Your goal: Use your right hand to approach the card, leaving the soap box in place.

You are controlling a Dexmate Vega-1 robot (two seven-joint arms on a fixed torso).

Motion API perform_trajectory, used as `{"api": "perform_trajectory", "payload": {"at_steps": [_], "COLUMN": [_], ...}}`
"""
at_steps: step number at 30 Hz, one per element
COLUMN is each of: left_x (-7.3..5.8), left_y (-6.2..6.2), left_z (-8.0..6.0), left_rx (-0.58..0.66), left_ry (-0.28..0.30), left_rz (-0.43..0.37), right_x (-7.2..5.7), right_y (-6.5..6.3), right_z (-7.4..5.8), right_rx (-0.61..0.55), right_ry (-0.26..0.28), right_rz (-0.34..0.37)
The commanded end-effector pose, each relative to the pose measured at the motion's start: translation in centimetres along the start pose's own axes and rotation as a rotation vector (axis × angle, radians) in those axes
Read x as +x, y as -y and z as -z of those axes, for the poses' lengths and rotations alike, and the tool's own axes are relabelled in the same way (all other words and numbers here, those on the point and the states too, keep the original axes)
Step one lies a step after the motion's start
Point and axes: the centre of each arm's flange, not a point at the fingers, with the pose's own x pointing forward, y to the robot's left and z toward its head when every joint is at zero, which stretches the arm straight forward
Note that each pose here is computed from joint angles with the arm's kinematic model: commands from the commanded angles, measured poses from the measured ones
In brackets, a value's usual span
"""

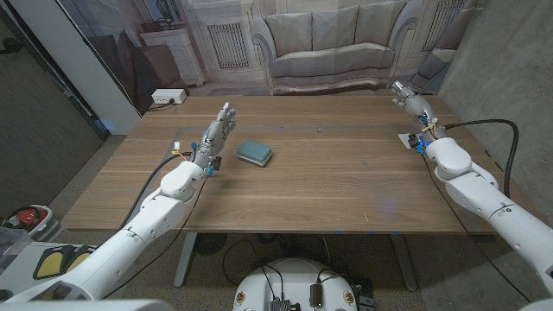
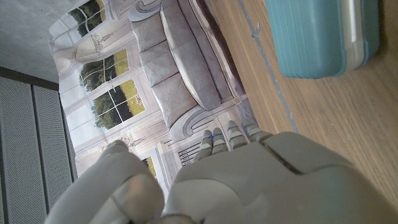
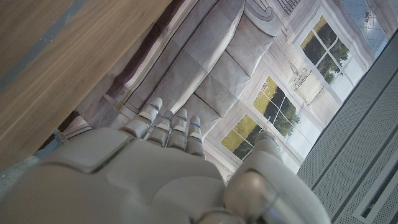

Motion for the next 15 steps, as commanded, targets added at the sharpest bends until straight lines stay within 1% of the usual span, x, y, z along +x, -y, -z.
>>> {"api": "perform_trajectory", "payload": {"at_steps": [1,7,15], "left_x": [-0.4,-0.7,-0.8], "left_y": [0.9,1.3,1.4], "left_z": [-0.1,-0.3,-0.7], "left_rx": [0.010,0.001,0.010], "left_ry": [-0.021,-0.014,-0.017], "left_rz": [0.003,-0.008,-0.015], "right_x": [-0.1,-0.1,0.0], "right_y": [1.0,1.7,2.4], "right_z": [0.5,0.9,1.0], "right_rx": [-0.011,-0.022,-0.048], "right_ry": [0.003,0.001,0.000], "right_rz": [-0.015,-0.025,-0.030]}}
